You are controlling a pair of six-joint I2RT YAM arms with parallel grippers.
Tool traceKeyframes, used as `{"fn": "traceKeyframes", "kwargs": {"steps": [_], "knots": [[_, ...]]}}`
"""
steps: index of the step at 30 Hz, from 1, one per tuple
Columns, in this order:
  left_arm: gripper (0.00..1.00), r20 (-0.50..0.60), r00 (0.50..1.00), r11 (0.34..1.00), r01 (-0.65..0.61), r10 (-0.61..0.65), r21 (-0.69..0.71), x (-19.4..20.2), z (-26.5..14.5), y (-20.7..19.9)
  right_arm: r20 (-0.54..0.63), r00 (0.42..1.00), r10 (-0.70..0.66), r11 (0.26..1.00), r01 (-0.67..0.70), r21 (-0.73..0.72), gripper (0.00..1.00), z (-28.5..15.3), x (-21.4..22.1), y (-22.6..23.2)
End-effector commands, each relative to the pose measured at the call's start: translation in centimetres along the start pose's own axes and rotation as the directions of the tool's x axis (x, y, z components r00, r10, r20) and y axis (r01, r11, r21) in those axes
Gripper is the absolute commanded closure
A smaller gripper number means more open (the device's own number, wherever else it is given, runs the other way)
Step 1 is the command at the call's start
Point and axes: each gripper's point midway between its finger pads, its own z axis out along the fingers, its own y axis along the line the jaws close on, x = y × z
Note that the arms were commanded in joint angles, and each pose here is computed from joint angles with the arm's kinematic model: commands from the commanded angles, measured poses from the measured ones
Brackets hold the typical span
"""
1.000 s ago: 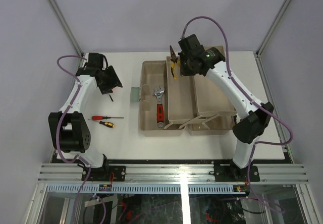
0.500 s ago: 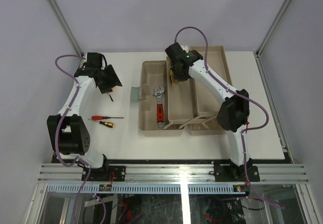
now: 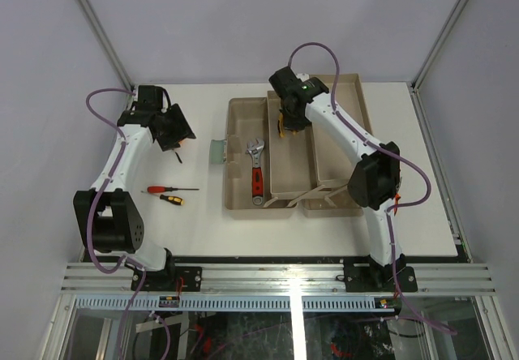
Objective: Pack the tool kit
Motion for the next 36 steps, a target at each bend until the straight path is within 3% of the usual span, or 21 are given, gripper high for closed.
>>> {"fn": "traceKeyframes", "kwargs": {"steps": [1, 10, 15, 21, 27, 32, 36], "knots": [[0.44, 0.03, 1.0, 0.999, 0.0, -0.001, 0.032, -0.3, -0.5, -0.6, 0.01, 0.998, 0.069, 0.998, -0.069, -0.009, 1.0, -0.9, -0.6, -0.4], [0.44, 0.032, 0.999, 0.999, -0.002, 0.001, 0.035, -0.3, -0.6, -0.6, -0.09, 0.995, 0.043, 0.997, -0.048, -0.054, 0.97, 0.1, 1.5, 0.7], [0.44, 0.039, 0.999, 1.0, -0.002, 0.001, 0.026, -0.4, -0.7, -0.4, -0.097, 0.995, 0.023, 0.998, -0.028, -0.054, 0.72, 0.1, 1.5, 0.7], [0.44, 0.035, 0.999, 1.0, -0.004, 0.003, 0.027, -0.3, -0.5, -0.5, -0.058, 0.998, 0.021, 0.997, -0.026, -0.076, 0.55, -0.9, 0.5, 0.7], [0.44, 0.029, 1.0, 1.0, -0.003, 0.002, 0.024, -0.3, -0.3, -0.4, 0.085, 0.995, 0.053, 0.987, -0.04, -0.154, 0.5, -6.5, -3.6, 0.5], [0.44, 0.021, 1.0, 1.0, -0.003, 0.003, 0.022, -0.3, 0.1, -0.4, 0.263, 0.959, 0.105, 0.977, -0.051, -0.206, 0.48, -13.2, -7.6, -1.2], [0.44, 0.027, 1.0, 1.0, -0.011, 0.011, 0.022, -0.7, 0.1, -0.7, 0.397, 0.903, 0.166, 0.986, -0.147, -0.079, 0.44, -16.9, -11.0, -9.1]]}}
